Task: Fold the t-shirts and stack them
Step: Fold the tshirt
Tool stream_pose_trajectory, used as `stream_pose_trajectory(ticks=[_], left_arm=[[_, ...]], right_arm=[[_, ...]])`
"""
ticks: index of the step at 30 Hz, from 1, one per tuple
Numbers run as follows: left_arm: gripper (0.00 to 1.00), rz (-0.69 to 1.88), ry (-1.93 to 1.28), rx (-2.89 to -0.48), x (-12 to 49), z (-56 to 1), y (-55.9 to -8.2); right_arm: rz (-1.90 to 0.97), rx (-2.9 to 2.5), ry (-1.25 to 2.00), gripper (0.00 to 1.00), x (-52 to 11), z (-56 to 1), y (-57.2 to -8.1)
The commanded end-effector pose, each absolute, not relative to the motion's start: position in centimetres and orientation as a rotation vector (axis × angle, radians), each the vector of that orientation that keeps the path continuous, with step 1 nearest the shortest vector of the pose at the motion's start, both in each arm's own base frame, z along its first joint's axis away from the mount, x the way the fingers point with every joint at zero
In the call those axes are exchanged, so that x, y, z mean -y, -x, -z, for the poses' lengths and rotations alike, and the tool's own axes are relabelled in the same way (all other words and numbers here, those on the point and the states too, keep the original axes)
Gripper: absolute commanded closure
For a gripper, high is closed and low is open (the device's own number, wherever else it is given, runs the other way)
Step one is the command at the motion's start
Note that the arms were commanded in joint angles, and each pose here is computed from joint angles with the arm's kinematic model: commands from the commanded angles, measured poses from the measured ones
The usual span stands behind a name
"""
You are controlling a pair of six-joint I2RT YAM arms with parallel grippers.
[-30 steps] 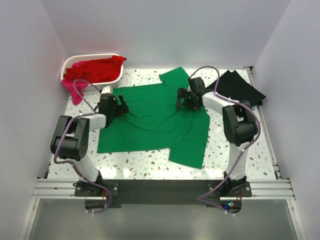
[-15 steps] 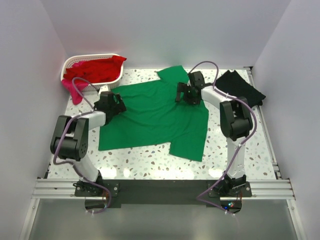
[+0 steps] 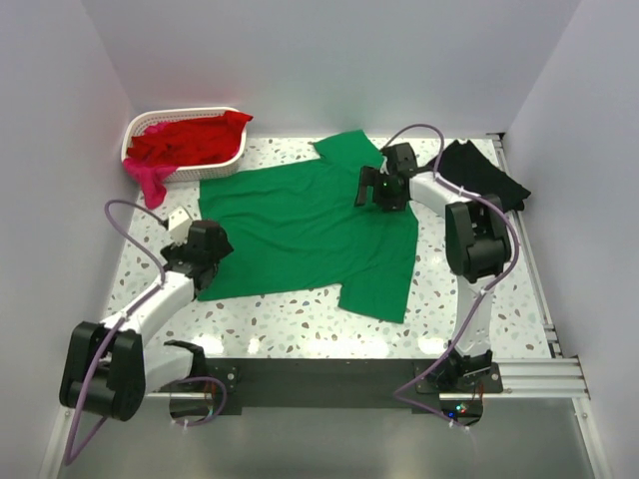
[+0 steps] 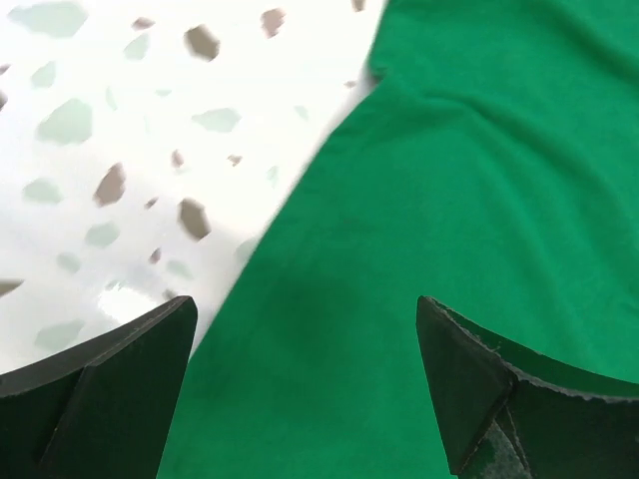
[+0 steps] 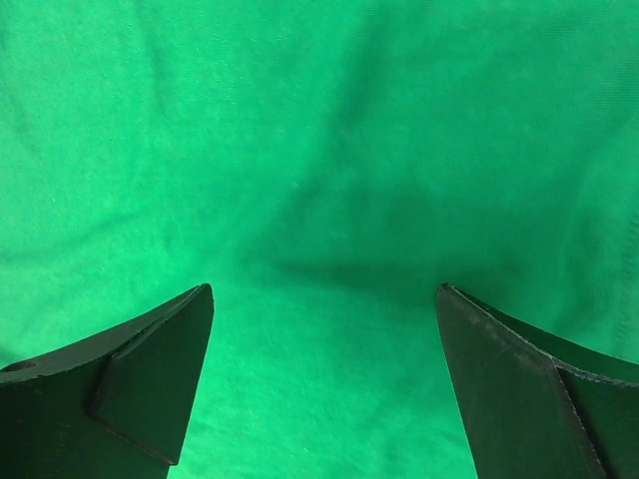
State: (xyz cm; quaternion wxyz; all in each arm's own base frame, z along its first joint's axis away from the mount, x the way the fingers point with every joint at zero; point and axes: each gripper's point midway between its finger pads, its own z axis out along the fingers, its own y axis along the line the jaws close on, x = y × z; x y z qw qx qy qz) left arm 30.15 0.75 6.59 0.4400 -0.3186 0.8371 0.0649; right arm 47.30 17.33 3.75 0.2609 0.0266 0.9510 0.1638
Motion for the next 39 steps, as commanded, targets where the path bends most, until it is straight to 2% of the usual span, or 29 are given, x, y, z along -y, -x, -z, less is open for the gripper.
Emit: stream_pose_trajectory(ticks=[1,9,20,29,39], left_arm=[[0.06,-0.174,0.9,-2.021,-1.6,-7.1,-28.8],[0.19,-0.208,1.054,-2.071,-2.1,-5.1,-25.1],[0.24,-0.252,1.272,-2.052,-2.8,-4.6,-20.9],[0.27,-0.284,1.237,-2.133,-2.5,-3.5,-20.4],[0.42,-0.266,1.235,-2.191,-1.8,-2.0,-20.1]], right_arm=[[-0.492,-2.511,-0.072,0.03,-16.4,-6.7,-47.7],[-0.521,-2.509,-0.112,0.03,-15.2,-6.4,-47.6],[-0.547,-2.515,-0.131,0.03,-14.9,-5.7,-47.6],[-0.556,-2.517,-0.136,0.03,-14.9,-5.5,-47.6],[-0.561,-2.521,-0.144,0.03,-14.7,-5.2,-47.6]])
